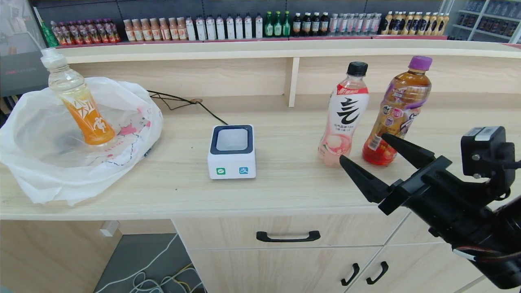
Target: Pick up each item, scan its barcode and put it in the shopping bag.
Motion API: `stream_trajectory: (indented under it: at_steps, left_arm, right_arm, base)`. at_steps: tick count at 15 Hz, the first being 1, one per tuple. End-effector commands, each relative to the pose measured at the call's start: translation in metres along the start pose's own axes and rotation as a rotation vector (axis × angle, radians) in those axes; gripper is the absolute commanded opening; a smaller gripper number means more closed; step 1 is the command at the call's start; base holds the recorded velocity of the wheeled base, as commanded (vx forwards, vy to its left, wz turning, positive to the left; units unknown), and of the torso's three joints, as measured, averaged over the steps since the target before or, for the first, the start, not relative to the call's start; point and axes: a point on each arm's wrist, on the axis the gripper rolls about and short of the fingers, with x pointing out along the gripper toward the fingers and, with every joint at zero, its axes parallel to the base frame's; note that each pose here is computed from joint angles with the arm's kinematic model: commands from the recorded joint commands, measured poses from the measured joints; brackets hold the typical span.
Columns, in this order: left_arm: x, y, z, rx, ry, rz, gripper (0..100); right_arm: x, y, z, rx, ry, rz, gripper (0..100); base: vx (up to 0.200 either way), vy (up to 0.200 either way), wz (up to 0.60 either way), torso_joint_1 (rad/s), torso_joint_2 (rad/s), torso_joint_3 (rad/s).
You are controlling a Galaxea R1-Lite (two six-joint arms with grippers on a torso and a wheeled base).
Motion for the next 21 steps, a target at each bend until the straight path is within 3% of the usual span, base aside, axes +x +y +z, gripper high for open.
stream_trajectory:
  at_steps: [1, 5, 10, 21]
  left_arm:
    - [0.000, 0.000, 0.000, 0.000, 0.000, 0.000, 100]
    - [0.000, 0.000, 0.000, 0.000, 0.000, -0.002, 100]
    - [0.000, 0.000, 0.000, 0.000, 0.000, 0.001, 100]
    - [0.000, 0.000, 0.000, 0.000, 0.000, 0.001, 100]
  right_arm:
    - [0.007, 0.003, 0.004, 0.005, -0.025, 0.005, 100]
    - [0.030, 0.007, 0.023, 0.029, 0.024, -0.181, 100]
    - [0.041, 0.008, 0.015, 0.081, 0.066, -0.308, 100]
    - [0.071, 0.003, -0.013, 0.069, 0.113, -0.344, 100]
  base:
    - [0.000, 0.000, 0.00, 0.000, 0.00, 0.000]
    - [0.000, 0.000, 0.00, 0.000, 0.00, 0.000]
    - [0.000, 0.000, 0.00, 0.000, 0.00, 0.000]
    - [0.000, 0.000, 0.00, 0.000, 0.00, 0.000]
